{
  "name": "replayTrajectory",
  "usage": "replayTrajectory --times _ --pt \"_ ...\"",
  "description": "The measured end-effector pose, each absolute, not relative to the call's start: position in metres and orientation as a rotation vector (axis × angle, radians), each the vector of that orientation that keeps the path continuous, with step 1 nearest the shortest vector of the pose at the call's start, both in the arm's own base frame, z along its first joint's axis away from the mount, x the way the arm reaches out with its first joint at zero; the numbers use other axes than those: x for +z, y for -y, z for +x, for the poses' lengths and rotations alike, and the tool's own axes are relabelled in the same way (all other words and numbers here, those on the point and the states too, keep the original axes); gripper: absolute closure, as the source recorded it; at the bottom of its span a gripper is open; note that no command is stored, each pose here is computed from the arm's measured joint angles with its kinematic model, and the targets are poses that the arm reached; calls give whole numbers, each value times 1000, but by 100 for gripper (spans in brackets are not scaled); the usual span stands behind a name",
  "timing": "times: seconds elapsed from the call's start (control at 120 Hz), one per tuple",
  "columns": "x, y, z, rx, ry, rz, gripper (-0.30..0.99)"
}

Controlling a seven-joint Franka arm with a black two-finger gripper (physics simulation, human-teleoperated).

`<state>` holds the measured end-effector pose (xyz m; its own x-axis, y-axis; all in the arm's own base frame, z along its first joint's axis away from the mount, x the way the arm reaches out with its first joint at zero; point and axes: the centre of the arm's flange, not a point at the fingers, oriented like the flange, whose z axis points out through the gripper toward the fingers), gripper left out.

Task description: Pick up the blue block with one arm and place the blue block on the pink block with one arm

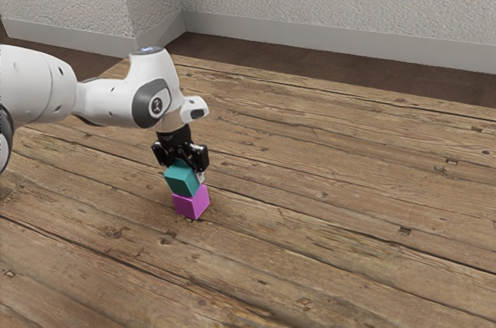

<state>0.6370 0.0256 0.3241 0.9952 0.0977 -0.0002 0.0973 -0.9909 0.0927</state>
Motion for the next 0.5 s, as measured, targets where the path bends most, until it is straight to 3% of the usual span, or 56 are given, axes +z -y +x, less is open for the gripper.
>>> replayTrajectory --times 0.267,0.408,0.5 --pt "332 -24 637 30 -158 2992 10" --pt "380 -33 632 133 -154 2989 5" --pt "442 -31 619 231 -106 2998 3"
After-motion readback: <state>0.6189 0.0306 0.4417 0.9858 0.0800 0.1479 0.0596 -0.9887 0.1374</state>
